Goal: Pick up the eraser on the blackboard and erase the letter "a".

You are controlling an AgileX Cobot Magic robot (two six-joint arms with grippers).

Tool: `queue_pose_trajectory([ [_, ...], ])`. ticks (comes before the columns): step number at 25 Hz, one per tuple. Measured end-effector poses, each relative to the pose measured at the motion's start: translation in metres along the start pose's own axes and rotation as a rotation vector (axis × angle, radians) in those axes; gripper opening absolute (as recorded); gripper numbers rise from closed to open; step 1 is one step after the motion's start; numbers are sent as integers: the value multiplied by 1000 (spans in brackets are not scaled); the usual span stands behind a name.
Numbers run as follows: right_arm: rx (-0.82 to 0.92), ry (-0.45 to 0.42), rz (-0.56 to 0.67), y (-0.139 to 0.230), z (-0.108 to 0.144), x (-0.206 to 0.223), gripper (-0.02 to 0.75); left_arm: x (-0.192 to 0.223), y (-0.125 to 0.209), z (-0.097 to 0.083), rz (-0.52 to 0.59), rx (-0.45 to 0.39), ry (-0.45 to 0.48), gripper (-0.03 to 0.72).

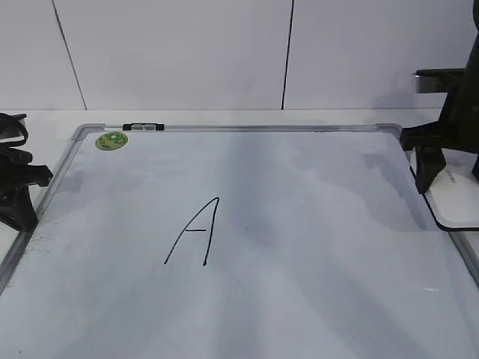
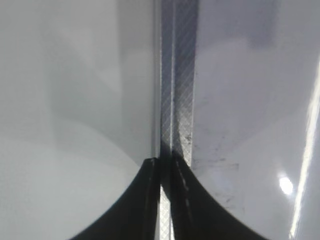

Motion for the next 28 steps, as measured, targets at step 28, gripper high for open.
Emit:
queue_pose_trajectory([
  [28, -30, -15, 102, -24, 4, 46, 559, 0, 0, 0, -2, -1, 4, 56],
])
Point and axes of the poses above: a point on each arm's last joint axis where the gripper is mounted, x pointing out along that axis toward the gripper, z along the wrist's bending axis when the last joint is at zero, y = z × x, the point moved 2 cm from there along x, pointing out along that axis toward the gripper, and after that the axes turned 9 degrees about -x, right-handed, at the moved point
